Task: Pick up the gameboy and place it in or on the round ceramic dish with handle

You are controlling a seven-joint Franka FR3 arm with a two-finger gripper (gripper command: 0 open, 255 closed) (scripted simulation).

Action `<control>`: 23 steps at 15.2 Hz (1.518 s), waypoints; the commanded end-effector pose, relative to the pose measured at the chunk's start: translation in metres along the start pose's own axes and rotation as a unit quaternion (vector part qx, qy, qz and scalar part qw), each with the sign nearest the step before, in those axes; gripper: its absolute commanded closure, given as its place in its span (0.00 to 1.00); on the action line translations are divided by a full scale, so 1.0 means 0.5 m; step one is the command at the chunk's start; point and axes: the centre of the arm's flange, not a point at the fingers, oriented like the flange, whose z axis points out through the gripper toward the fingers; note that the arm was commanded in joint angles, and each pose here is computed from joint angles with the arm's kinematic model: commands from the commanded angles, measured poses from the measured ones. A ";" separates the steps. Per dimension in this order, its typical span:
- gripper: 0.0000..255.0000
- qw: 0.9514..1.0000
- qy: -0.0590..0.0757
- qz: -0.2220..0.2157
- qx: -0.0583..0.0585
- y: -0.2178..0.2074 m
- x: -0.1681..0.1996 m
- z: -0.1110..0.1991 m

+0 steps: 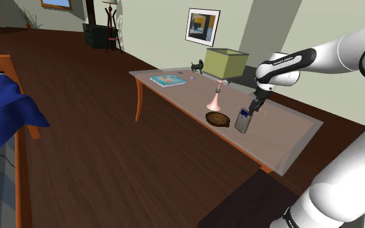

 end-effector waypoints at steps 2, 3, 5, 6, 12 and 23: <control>0.00 1.000 0.004 0.000 0.001 0.065 0.024 0.041; 0.00 1.000 0.005 0.001 0.001 0.087 0.030 0.054; 0.00 1.000 0.006 0.001 0.002 0.112 0.037 0.069; 0.00 1.000 0.006 0.001 0.002 0.112 0.037 0.079; 0.00 1.000 0.006 0.001 0.002 0.112 0.038 0.149; 1.00 1.000 0.006 0.001 0.002 0.112 0.038 0.149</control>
